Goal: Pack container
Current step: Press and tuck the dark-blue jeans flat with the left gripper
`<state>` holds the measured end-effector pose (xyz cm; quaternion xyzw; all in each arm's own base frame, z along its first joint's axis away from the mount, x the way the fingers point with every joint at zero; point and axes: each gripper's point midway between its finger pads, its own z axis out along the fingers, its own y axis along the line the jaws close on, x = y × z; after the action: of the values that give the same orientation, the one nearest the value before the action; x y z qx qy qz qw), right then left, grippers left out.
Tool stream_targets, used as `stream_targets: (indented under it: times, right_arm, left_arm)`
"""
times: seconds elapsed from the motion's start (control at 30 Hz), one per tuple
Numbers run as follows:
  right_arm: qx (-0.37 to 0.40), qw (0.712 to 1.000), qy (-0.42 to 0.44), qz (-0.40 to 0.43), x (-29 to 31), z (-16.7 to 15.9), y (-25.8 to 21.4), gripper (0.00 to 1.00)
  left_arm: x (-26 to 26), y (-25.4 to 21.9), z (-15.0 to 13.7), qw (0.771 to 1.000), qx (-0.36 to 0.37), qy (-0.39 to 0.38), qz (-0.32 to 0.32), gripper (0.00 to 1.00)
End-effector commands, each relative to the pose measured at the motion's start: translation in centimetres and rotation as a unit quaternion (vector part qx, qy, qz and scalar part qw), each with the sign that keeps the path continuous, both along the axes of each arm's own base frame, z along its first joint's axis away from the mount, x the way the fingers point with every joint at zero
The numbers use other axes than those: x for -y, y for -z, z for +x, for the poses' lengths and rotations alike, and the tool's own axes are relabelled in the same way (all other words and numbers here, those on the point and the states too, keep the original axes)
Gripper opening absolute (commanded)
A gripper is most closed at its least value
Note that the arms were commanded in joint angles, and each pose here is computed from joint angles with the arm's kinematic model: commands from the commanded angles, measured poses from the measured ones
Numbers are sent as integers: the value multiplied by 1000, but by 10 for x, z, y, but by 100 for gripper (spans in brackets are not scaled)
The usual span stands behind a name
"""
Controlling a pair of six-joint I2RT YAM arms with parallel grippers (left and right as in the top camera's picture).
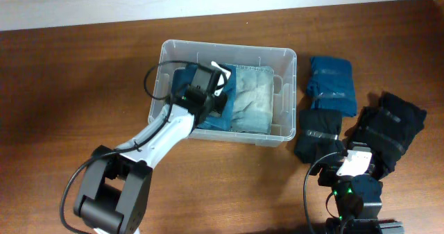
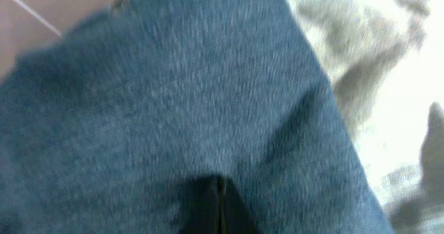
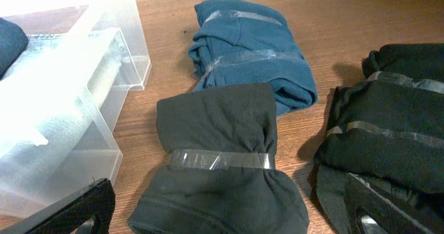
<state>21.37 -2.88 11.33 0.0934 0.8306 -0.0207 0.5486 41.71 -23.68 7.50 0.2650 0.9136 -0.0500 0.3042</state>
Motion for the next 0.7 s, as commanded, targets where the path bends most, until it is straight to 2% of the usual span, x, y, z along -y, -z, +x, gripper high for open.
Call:
stream_targets:
  times: [0.0,0.13,0.23,0.33,0.53,0.67]
  right_arm:
    - [0,1000,2,-2,1,0,2,98]
    - [0,1000,2,-2,1,0,2,98]
    - [0,1000,2,-2,1,0,2,98]
    - [0,1000,2,-2,1,0,2,98]
    - [0,1000,2,-2,1,0,2,98]
    - [0,1000,2,-2,1,0,2,98]
  left_arm:
    - [9,-41,22,1000,9,5,0,0]
    - [19,-96,35,999,37,17,-12,0]
    - [17,-97,31,999,26,21,-3,0]
    - [11,-59,21,999,-30,23,26,0]
    - [14,53,0,984,-163,40,61,0]
    - [9,81,-11,976,-200,37,76,0]
